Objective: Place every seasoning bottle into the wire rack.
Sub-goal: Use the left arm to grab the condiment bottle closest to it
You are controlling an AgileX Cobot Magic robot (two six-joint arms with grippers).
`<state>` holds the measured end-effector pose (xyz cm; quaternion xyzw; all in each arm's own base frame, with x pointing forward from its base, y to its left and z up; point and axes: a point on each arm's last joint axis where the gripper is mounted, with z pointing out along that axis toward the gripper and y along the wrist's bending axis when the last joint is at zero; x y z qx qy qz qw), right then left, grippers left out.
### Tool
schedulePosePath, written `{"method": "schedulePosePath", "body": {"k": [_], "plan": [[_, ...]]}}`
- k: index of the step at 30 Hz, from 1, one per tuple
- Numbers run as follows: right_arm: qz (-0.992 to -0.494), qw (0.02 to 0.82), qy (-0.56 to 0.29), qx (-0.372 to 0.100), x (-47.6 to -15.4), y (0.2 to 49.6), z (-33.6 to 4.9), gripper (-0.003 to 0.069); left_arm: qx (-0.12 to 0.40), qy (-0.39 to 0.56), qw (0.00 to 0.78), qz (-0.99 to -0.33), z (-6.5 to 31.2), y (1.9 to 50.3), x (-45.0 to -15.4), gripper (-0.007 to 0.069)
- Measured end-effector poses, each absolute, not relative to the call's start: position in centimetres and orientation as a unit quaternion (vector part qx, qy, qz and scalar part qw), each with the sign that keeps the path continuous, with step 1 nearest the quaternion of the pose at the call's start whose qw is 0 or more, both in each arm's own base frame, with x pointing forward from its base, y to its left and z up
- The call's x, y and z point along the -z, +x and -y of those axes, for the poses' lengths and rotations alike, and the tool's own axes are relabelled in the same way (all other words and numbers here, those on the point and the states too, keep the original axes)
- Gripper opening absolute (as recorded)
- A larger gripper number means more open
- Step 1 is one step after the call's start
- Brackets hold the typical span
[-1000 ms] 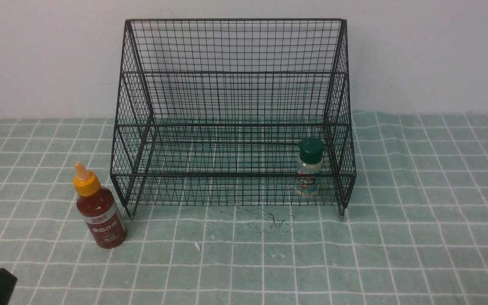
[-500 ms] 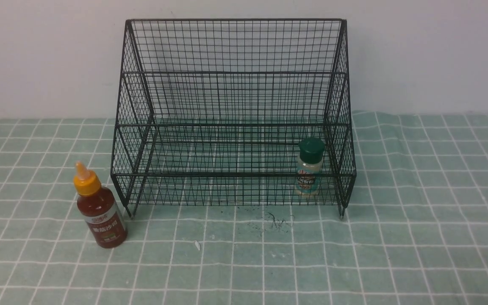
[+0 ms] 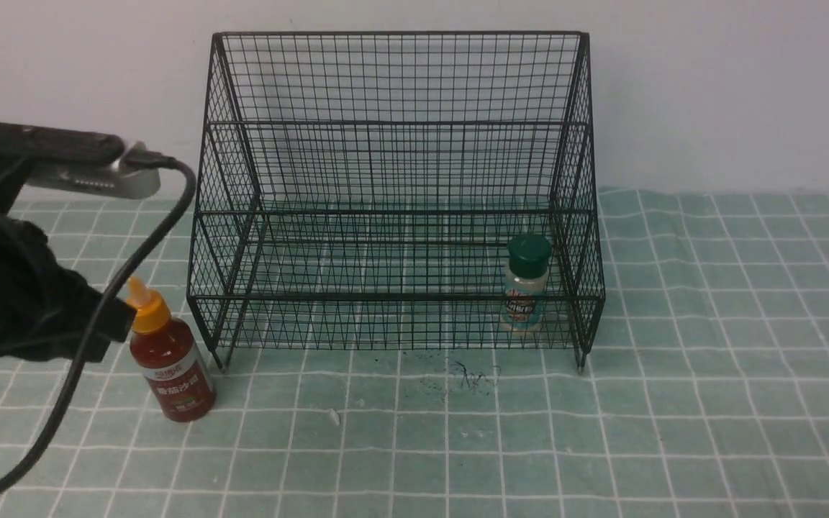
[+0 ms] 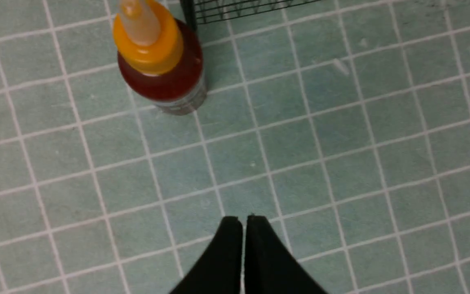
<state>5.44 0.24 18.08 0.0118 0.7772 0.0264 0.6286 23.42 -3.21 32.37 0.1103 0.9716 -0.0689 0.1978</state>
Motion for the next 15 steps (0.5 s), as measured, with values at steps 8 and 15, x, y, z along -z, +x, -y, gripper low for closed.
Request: {"method": "schedulePosePath", "body": {"k": [8,15], "plan": [[-0.777,0.629,0.013,-0.027,-18.1,5.4,-0.2,-0.0015,0.029,0.126,0.22,-0.967,2.9,27.2,-32.7,0.0076],[-0.777,0.629,0.013,-0.027,-18.1,5.4,-0.2,-0.0015,0.021,0.125,0.24,-0.962,2.9,29.1,-31.6,0.0388]]}}
